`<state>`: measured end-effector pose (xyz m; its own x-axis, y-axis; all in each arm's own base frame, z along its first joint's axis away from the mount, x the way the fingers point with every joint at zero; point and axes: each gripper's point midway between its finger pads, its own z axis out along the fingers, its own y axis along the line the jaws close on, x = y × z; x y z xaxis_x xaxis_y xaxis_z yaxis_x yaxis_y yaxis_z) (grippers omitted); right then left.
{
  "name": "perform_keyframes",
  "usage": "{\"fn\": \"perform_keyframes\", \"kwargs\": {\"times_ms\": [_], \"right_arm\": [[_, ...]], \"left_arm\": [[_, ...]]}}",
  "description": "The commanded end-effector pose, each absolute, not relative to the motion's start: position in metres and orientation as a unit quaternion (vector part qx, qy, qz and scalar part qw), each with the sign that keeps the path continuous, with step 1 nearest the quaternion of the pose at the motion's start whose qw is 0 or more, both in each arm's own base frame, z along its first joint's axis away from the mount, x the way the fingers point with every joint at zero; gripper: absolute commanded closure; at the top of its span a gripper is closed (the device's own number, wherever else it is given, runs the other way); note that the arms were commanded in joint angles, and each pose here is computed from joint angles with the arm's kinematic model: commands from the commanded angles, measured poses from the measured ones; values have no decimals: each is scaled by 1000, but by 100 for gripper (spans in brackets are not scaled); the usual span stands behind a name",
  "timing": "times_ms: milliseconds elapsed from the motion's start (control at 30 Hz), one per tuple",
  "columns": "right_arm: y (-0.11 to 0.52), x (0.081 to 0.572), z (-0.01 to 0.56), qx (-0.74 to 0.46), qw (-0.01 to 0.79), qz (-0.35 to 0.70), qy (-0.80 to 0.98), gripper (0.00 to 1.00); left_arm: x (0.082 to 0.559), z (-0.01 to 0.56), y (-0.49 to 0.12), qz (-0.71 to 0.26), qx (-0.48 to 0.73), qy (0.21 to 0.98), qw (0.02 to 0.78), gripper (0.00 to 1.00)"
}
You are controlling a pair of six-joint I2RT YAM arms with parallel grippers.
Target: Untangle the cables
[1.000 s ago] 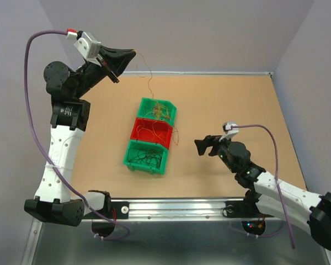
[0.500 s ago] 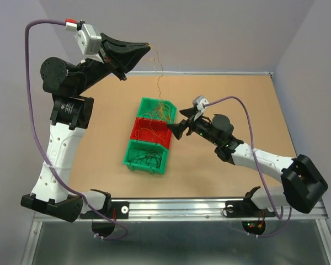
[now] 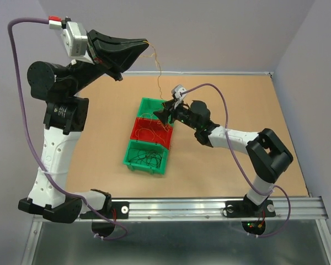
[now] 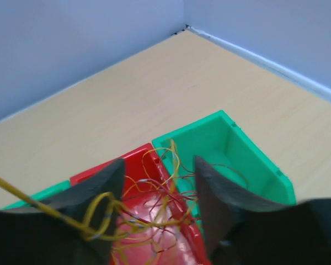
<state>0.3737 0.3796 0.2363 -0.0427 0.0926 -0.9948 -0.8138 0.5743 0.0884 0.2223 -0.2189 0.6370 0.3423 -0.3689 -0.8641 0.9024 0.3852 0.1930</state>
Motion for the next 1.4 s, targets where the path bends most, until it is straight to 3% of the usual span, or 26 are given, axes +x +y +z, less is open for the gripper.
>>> {"fn": "perform_keyframes", "kwargs": {"times_ms": [0,67,100,133,233,500,600,900,1000,1167,1367], "right_arm": [[369,383,269,-238,684,358,590,49],[353,374,278,-211,702,357,579,69],[348,372,284,-205,707,355,576,74],[338,363,294,-199,714,354,570,86],[321,351,308,-182,723,353,565,99],[252,327,316,-112,749,284,588,97],[252,327,310,-124,740,275,601,97],[249,322,307,-127,728,275,616,99],[247,321,301,-131,711,266,638,100],[215,330,276,-52,702,211,678,95],[150,321,244,83,703,140,692,89]], "left_arm": [[172,681,-205,-426,363,301,772,100],[171,684,-202,-418,355,296,782,100],[172,685,-200,-413,349,296,787,100],[179,684,-196,-403,334,301,797,100],[188,681,-189,-382,308,312,813,100],[239,682,-156,-294,198,369,859,100],[254,673,-155,-270,196,382,862,100],[306,566,-194,-291,260,454,801,100],[328,550,-183,-249,233,474,812,100],[371,576,-126,-164,120,508,837,100],[407,612,-52,-141,22,507,850,100]]}}
